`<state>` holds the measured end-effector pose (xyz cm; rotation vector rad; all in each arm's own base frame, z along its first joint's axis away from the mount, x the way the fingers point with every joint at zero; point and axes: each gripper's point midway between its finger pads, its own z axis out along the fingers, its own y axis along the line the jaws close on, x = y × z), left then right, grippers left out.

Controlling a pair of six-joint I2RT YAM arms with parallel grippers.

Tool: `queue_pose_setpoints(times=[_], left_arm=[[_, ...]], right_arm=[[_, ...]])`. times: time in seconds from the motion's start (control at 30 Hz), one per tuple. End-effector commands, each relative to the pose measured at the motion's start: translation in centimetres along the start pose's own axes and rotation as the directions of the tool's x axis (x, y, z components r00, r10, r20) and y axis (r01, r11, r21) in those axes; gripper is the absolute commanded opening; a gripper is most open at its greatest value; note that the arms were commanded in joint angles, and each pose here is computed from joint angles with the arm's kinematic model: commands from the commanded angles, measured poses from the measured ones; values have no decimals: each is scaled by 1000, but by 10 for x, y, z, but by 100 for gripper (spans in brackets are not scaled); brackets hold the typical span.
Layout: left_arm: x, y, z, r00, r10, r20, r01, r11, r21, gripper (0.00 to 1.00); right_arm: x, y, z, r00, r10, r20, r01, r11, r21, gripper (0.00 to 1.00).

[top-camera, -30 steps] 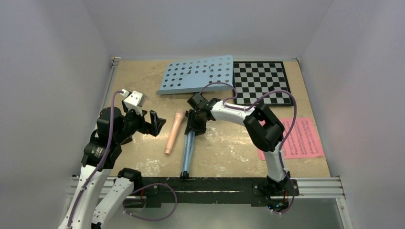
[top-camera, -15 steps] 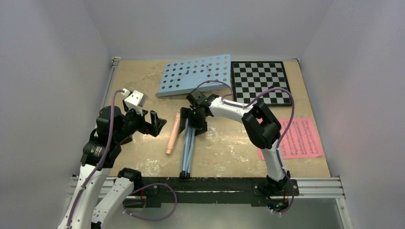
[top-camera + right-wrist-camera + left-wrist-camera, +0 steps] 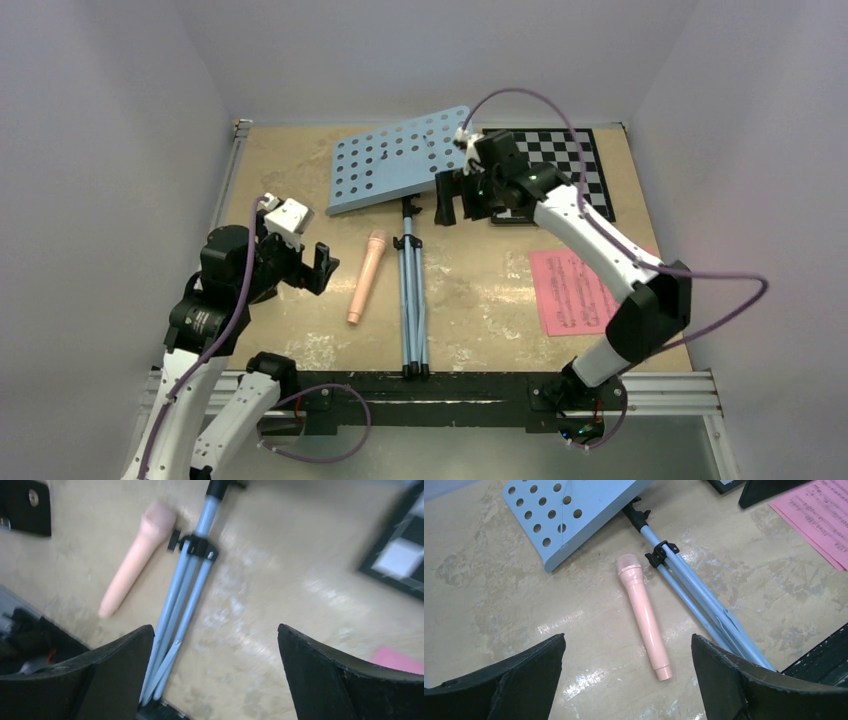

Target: Pack up the instrument practice props

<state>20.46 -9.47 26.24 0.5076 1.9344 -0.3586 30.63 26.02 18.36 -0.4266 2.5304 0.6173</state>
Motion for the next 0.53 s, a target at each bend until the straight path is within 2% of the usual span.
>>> queue_pose_setpoints(times=[0.0,0.07,0.2,0.33,0.5], left_arm=[[2,8,12,999,47,2,-47,999,-15,100],[-5,5,18,1000,30,2,-30,999,13,99],[-15,1,31,1000,-3,-18,4,998,57,100],[-39,16,42,1000,-4,16,4,1000,-5,99],[-68,35,56,996,89,26,-87,995,-57,100]], right_arm=[[-87,-27,-95,910,-238,341,140,948,287,99],[-111,-30,-131,849,-284,447,120,925,360,99],[-127,-39,-178,762,-345,548,72,886,458,99],[-122,-44,-209,714,-356,603,27,874,485,99],[-121,-45,-236,687,-315,655,-18,893,449,98]])
